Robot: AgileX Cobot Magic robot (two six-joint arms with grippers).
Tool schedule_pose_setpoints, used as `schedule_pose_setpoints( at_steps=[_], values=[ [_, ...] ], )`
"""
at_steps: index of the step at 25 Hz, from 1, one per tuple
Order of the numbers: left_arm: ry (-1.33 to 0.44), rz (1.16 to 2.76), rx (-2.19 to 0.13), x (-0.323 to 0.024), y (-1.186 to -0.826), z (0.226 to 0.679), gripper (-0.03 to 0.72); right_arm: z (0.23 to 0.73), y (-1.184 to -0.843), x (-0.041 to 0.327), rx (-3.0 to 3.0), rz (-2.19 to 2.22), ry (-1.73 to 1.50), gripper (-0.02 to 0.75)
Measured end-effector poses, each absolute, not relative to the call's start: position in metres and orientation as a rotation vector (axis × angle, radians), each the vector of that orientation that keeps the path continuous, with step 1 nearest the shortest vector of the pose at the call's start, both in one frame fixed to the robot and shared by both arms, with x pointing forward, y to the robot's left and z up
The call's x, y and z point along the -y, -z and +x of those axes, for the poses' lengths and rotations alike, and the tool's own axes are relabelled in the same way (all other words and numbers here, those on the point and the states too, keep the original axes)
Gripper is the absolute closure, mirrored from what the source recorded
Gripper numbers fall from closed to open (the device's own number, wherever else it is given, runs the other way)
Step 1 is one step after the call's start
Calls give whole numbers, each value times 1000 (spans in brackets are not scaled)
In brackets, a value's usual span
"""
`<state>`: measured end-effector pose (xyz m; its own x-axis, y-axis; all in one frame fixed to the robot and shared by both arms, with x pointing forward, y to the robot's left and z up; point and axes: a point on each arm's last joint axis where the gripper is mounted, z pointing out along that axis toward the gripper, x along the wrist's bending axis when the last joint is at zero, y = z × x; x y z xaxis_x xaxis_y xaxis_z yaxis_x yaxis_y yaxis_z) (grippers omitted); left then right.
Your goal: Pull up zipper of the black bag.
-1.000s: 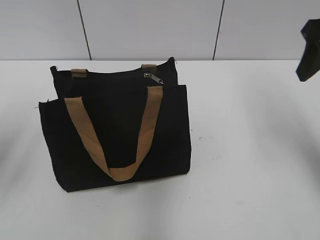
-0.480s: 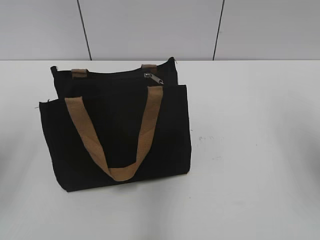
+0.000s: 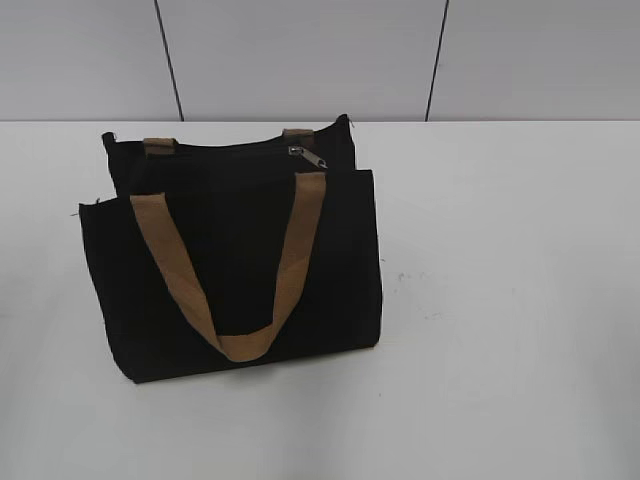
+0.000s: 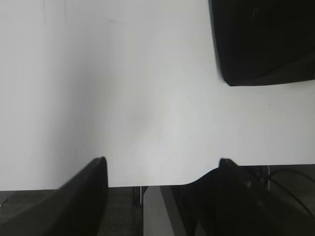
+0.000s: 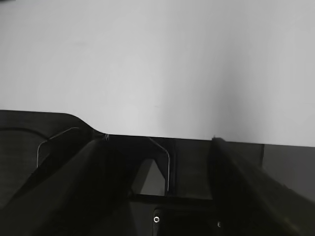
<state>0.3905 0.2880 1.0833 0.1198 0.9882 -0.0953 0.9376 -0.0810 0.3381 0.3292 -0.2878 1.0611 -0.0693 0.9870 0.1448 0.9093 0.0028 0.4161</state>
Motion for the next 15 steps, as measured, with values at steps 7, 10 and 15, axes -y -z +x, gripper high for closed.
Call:
schedule_pose_setpoints(
  at_steps=[7, 10, 15],
  values=[
    [-485, 1993, -1771, -293, -1082, 332, 205, 275, -1063, 284, -1935, 1795, -790, 230],
    [-584, 1931, -1715, -294, -1071, 312, 209, 257, -1061, 283, -1883, 1699, -848, 230],
    [-747, 1803, -1592, -295, -1060, 272, 218, 230, -1058, 281, -1804, 1545, -923, 230]
  ],
)
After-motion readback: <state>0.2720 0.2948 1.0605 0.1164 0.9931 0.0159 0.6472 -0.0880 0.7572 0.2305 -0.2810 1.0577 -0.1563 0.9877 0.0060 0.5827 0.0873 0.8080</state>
